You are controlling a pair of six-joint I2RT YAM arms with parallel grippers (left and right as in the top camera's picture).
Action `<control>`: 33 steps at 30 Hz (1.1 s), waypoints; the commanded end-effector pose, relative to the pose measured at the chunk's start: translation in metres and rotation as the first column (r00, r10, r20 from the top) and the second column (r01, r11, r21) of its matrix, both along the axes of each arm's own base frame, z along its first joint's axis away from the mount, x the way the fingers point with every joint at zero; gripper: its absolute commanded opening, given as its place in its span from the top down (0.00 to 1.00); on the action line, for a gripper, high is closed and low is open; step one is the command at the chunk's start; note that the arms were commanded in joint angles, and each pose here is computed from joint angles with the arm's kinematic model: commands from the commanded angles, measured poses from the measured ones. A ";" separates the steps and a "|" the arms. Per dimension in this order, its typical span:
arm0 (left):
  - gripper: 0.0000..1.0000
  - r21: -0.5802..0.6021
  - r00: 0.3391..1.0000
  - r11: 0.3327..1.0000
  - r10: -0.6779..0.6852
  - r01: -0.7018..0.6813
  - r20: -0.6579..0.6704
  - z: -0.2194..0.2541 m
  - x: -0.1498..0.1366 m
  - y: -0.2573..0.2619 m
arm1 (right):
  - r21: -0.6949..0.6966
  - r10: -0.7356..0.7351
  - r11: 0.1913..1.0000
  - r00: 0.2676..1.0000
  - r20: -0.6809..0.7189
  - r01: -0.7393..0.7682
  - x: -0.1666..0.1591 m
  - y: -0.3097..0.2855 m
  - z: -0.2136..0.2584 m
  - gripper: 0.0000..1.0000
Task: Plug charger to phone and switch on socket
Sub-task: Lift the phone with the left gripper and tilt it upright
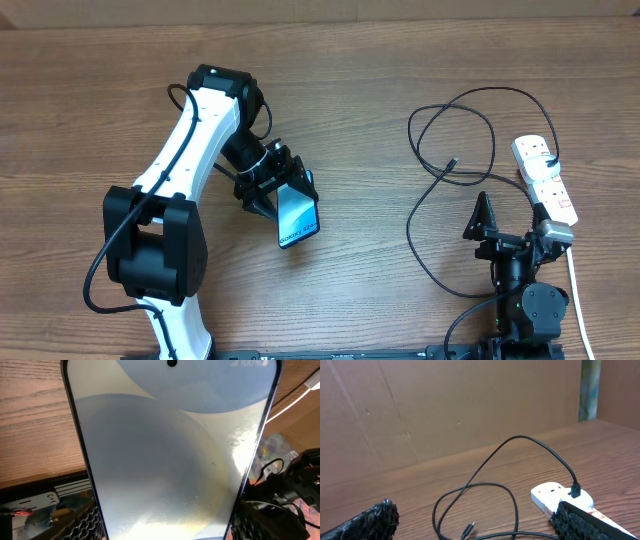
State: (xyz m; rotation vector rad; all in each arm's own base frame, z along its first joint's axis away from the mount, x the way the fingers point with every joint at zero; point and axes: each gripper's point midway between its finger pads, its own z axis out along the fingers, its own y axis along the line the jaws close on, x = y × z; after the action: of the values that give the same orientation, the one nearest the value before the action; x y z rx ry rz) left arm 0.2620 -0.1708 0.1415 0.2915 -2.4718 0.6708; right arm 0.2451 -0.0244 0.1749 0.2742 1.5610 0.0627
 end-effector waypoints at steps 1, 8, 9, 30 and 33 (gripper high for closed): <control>0.34 -0.060 1.000 0.998 0.017 -0.016 0.016 0.010 0.007 -0.010 | -0.005 0.002 1.000 1.000 0.004 -0.002 0.000 0.000 -0.002 0.00; 0.34 -0.085 1.000 0.996 0.029 -0.028 0.009 0.013 0.007 -0.014 | -0.005 0.002 1.000 1.000 0.004 -0.002 0.000 0.000 -0.002 0.00; 0.34 -0.085 1.000 0.996 0.029 -0.028 0.009 0.013 0.007 -0.014 | -0.005 0.002 1.000 1.000 0.004 -0.002 0.000 0.000 -0.002 0.00; 0.34 0.028 0.981 1.000 0.007 -0.013 0.193 -0.014 0.042 -0.001 | -0.005 0.002 1.000 1.000 0.004 -0.002 0.000 0.000 -0.002 0.00; 0.35 0.041 0.973 0.999 -0.001 -0.009 0.231 -0.018 0.049 0.000 | -0.005 0.002 1.000 1.000 0.004 -0.002 0.000 0.000 -0.002 0.00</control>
State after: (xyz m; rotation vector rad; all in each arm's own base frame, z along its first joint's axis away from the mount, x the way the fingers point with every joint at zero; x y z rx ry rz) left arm 0.3020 -0.1714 0.1220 0.2397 -2.6690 0.7054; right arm 0.2451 -0.0244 0.1748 0.2739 1.5614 0.0623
